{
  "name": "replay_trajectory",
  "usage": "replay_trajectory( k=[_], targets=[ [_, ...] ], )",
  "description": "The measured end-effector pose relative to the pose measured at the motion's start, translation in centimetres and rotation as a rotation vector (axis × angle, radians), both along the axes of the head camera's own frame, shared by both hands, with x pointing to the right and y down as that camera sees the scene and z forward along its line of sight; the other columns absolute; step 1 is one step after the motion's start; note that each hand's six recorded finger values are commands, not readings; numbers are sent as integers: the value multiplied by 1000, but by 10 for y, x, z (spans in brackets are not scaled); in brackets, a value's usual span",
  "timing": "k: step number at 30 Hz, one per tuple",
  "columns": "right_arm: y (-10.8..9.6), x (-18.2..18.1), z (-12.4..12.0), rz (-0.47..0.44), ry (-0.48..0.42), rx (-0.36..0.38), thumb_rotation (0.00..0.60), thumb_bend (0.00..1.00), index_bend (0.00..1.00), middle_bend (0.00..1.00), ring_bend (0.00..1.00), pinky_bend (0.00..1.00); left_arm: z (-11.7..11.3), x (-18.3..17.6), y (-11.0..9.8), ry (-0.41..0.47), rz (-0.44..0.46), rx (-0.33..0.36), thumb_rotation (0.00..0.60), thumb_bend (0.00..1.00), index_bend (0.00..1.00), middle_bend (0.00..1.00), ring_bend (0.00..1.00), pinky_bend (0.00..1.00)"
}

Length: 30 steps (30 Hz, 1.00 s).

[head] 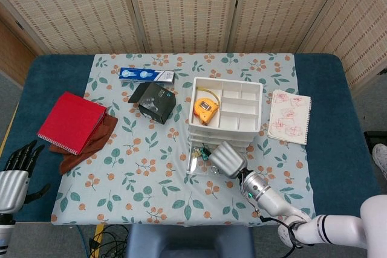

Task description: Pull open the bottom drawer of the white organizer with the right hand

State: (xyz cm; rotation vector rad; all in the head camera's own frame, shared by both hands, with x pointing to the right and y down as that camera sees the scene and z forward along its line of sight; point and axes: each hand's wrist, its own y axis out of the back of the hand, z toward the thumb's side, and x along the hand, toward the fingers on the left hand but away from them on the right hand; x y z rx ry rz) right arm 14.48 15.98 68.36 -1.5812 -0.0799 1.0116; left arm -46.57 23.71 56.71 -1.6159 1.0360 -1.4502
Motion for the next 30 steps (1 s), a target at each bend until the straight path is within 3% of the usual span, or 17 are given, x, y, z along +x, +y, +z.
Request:
replay_trajectory(
  k=[8, 30],
  targets=[
    [-1, -11, 11, -42, 44, 0, 600, 327, 265, 895, 1000, 1000, -4, -2, 1, -5, -6, 5, 600, 185, 75, 9, 52, 92],
    [0, -19, 26, -86, 115, 13, 600, 329, 265, 893, 1000, 1000, -4, -3, 2, -4, -8, 6, 600, 184, 75, 9, 52, 92]
  ],
)
